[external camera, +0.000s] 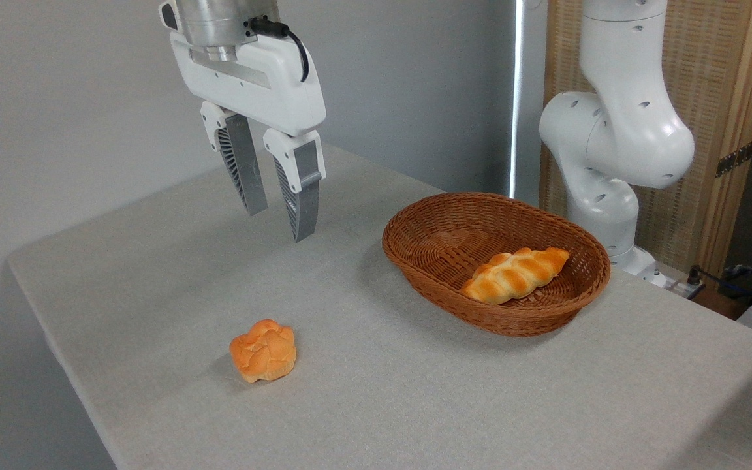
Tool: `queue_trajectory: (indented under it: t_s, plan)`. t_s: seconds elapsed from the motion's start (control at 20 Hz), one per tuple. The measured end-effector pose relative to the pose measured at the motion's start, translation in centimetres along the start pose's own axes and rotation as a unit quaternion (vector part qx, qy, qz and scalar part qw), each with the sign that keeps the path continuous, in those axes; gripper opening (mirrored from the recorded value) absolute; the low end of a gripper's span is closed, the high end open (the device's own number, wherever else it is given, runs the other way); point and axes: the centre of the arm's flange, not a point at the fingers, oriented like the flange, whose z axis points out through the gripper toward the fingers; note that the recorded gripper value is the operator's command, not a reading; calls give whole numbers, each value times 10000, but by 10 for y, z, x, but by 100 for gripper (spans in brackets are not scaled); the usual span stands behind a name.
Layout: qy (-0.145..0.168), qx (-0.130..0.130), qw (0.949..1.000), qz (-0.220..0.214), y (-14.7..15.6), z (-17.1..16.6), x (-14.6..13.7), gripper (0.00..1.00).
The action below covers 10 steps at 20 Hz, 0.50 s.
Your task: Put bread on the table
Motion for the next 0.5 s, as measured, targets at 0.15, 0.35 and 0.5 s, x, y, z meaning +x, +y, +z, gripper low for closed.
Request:
queue_trajectory:
  t_s: [0.15, 0.35, 0.5]
  plan:
    - [0, 0, 10000, 2, 0, 0, 0, 100]
    - [0, 0, 10000, -6, -1, 0, -1, 100]
    - [0, 1, 10000, -12, -2, 0, -1, 100]
